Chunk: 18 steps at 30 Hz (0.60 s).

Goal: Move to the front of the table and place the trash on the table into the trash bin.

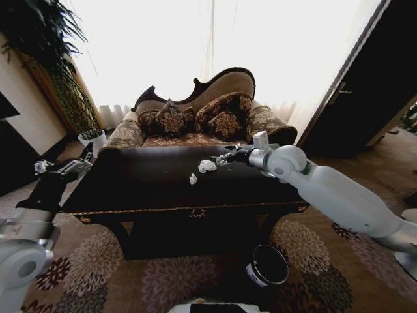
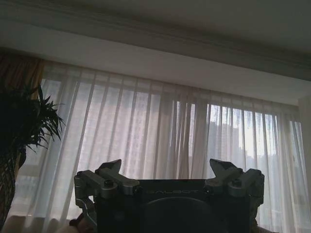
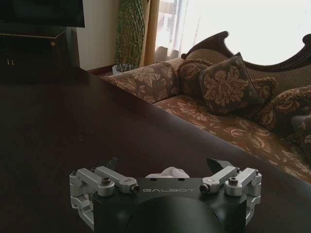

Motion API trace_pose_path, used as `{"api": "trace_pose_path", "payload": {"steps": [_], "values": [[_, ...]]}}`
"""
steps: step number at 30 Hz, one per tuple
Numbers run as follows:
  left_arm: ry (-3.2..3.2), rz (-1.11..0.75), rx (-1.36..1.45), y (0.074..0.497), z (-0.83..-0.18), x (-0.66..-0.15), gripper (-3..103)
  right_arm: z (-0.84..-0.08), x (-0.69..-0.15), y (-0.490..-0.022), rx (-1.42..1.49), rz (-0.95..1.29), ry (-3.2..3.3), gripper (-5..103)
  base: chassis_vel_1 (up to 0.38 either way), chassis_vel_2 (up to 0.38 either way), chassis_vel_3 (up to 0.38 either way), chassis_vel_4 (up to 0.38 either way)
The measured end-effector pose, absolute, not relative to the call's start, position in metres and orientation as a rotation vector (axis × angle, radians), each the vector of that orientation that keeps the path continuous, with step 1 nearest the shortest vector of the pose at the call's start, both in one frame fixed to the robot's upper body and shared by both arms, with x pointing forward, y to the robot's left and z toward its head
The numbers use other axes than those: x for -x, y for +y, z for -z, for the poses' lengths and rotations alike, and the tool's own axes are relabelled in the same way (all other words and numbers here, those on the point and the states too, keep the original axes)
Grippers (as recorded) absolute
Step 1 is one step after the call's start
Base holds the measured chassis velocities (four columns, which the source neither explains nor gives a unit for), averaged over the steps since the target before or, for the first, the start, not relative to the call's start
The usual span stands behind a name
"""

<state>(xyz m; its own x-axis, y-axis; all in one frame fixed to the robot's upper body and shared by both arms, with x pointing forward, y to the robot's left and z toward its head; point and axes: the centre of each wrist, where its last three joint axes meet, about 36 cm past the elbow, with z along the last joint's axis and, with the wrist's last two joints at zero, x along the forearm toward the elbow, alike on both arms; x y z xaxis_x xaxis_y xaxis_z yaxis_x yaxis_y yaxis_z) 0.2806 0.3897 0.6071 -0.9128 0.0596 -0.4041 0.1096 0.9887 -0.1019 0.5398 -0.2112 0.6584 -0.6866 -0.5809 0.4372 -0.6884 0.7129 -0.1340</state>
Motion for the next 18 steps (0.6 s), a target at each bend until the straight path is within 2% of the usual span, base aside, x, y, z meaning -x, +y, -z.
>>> {"api": "trace_pose_path", "payload": {"steps": [18], "values": [[2.713,0.202,-0.105,0.388,-0.601,-0.282,100,-0.628,-0.586,-0.194,-0.953,-0.440,-2.486,100,0.000,0.000,0.000,0.000]]}}
